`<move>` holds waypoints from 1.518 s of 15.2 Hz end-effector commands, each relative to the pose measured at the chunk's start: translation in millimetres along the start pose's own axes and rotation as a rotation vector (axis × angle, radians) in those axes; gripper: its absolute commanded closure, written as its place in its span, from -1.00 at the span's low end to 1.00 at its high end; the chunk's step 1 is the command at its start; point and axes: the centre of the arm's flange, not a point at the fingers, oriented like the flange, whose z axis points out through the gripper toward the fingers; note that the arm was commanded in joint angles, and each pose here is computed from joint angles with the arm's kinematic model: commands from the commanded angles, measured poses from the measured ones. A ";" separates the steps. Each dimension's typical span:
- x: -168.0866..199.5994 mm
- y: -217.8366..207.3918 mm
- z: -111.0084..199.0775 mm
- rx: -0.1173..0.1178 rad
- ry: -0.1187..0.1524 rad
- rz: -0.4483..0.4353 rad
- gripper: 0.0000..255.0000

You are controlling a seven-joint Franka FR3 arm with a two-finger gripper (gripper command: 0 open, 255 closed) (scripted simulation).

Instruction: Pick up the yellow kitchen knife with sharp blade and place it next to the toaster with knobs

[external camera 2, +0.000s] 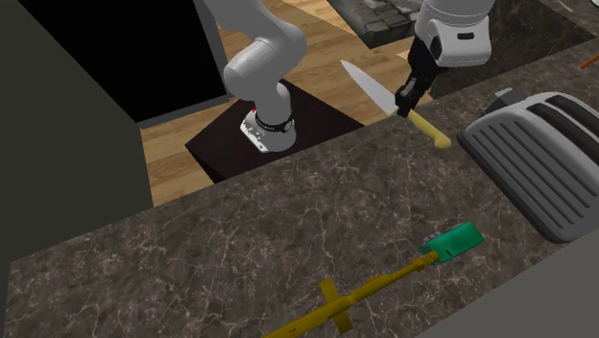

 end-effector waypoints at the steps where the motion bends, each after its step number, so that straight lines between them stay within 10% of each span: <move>1: 2.2 -27.6 2.6 0.001 0.000 0.001 1.00; 23: 43.3 -302.2 16.1 0.001 0.000 0.001 1.00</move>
